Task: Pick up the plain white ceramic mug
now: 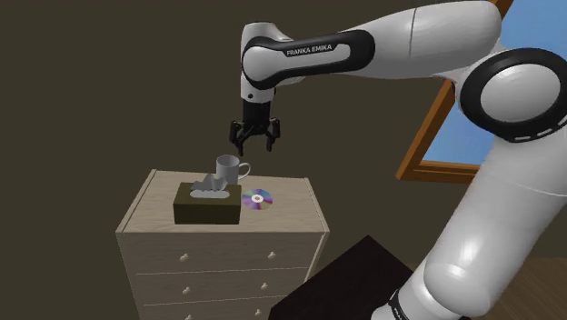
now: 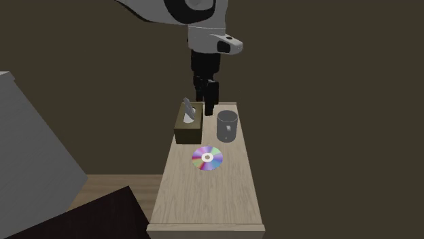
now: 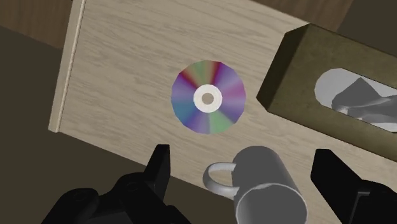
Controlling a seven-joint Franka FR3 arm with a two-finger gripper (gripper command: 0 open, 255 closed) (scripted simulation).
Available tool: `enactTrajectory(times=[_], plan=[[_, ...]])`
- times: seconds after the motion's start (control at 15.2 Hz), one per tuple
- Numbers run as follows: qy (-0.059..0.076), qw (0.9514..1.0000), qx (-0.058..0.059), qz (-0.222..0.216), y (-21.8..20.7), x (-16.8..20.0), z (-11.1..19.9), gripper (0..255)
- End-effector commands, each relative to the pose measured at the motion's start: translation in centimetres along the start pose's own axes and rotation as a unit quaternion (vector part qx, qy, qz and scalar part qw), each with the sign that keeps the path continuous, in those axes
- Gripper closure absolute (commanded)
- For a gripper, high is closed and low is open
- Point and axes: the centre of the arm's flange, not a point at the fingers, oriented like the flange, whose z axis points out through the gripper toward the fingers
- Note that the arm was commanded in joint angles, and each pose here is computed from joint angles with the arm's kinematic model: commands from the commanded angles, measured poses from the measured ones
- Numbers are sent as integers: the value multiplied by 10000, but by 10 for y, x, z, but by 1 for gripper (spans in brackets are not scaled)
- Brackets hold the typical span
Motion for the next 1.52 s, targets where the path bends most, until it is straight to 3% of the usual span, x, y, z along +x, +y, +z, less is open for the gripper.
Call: enactTrajectory(times=[0.0,0.66,1.25,1.32,1.45], plan=[[-75,9999,38,79,-14,23,11,0],[-428,9979,215,427,-80,124,67,0],[-428,9979,215,427,-82,127,107,0],[-429,9980,215,423,-81,128,107,255],[-427,9980,214,422,-80,131,109,255]])
